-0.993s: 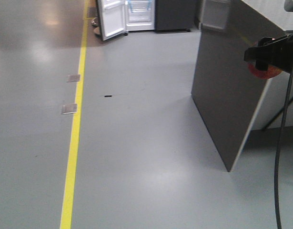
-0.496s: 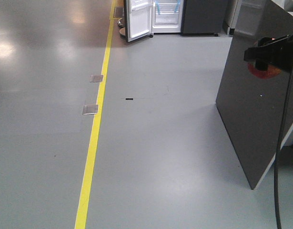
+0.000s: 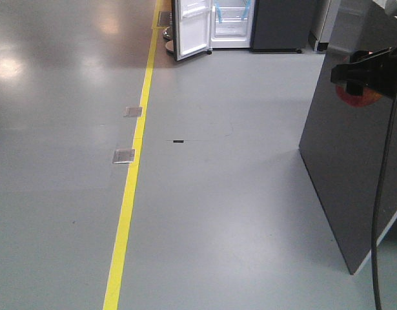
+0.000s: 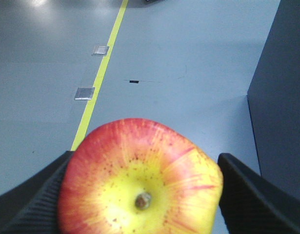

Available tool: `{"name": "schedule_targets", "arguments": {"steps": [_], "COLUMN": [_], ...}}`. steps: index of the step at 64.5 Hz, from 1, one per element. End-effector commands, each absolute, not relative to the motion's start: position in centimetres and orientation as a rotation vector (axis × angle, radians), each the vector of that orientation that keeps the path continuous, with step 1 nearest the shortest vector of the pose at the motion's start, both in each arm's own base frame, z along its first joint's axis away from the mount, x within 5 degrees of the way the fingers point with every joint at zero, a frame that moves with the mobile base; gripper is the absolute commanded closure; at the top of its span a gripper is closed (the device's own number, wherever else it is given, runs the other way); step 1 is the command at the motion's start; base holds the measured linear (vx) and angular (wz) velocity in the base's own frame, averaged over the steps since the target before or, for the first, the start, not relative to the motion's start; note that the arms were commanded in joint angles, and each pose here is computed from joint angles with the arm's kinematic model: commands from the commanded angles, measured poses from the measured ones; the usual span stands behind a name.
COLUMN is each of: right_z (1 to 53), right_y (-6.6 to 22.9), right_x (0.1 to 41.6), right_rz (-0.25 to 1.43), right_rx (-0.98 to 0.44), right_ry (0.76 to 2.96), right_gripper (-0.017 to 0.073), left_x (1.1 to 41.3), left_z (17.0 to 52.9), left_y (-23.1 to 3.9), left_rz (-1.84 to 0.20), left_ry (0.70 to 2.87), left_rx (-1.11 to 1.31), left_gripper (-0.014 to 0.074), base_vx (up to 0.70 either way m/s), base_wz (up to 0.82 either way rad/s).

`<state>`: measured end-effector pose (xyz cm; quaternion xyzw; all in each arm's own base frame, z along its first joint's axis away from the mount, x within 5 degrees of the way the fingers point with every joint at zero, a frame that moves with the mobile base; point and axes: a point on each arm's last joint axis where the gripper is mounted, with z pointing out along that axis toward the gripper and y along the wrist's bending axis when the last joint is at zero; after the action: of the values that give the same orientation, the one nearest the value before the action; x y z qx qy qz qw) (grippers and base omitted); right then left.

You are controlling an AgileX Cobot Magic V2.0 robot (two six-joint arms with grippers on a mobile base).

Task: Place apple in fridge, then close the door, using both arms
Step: 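Drive toward the open white refrigerator carrying the apple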

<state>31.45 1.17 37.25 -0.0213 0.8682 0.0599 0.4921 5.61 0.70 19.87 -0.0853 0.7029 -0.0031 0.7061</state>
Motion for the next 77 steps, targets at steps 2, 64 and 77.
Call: {"name": "schedule_targets", "arguments": {"steps": [2,64,77], "right_z": [39.97,39.97,39.93], "right_y": [1.08,1.08,1.09], "right_x": [30.84,30.84,30.82], "right_rz": [0.134,0.134,0.135], "right_rx": [-0.042,-0.042,-0.043], "right_ry": [1.972,1.971,1.976], "right_gripper": [0.0564,0.0564,0.0564], "left_x": [5.61,5.61,5.61], "left_z": [19.67,19.67,19.67], "left_y": [0.56,0.56,0.56], "left_rz": [-0.029,-0.029,-0.029], "left_ry": [1.505,1.505,1.505], "left_rx": [-0.176,-0.176,-0.176], "left_gripper": [0.0599,0.0599,0.0599], "base_vx": [0.16,0.18,0.22], "base_wz": [0.02,-0.02,-0.03]}}
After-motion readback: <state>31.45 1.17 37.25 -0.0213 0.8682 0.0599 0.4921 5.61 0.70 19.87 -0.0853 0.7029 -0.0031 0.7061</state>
